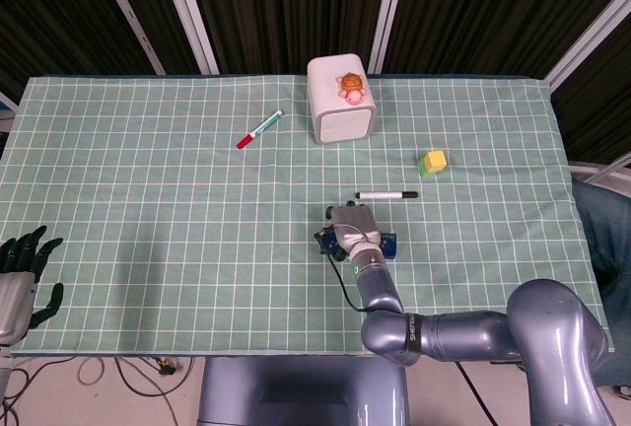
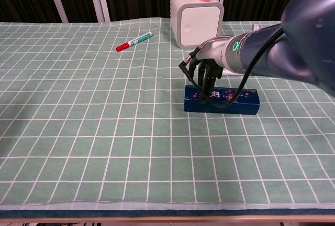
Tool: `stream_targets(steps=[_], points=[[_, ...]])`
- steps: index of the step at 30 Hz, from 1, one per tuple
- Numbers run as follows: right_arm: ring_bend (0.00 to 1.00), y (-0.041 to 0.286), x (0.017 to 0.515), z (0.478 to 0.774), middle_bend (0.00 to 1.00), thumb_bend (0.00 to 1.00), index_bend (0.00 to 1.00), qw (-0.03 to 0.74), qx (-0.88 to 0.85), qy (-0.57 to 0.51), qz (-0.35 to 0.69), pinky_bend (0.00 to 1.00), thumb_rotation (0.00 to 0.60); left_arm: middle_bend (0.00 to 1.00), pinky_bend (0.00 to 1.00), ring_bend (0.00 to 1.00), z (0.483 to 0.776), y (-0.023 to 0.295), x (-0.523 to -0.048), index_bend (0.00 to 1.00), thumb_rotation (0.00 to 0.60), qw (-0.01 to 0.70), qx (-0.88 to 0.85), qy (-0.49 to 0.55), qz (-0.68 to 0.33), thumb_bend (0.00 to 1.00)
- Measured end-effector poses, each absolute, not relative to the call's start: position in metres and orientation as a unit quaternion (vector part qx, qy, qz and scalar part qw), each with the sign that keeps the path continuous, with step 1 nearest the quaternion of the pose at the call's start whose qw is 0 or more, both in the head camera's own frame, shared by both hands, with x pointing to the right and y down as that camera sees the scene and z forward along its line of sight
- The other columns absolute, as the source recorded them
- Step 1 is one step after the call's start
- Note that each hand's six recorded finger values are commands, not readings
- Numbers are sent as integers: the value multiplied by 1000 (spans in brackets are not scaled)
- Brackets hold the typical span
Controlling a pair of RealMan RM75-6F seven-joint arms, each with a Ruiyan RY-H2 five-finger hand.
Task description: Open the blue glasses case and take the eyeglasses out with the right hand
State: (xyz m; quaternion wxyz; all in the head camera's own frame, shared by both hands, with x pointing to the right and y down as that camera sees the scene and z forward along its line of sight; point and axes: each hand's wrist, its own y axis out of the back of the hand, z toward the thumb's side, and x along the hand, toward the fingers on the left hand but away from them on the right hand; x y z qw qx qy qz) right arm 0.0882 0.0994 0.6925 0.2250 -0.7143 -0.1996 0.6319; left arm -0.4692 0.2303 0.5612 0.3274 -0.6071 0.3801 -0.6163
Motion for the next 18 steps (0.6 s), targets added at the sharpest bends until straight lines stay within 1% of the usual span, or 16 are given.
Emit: stream_targets(steps=[7, 18], points=[[165, 106, 77, 696, 335, 282, 284, 223, -718, -202, 628, 239, 600, 0, 15, 0, 561, 230, -470, 144, 600, 327, -607, 378, -618, 462], [165, 103, 72, 696, 350, 282, 290, 228, -715, -212, 626, 239, 600, 0, 19, 0, 562, 230, -470, 144, 600, 325, -608, 376, -619, 462]])
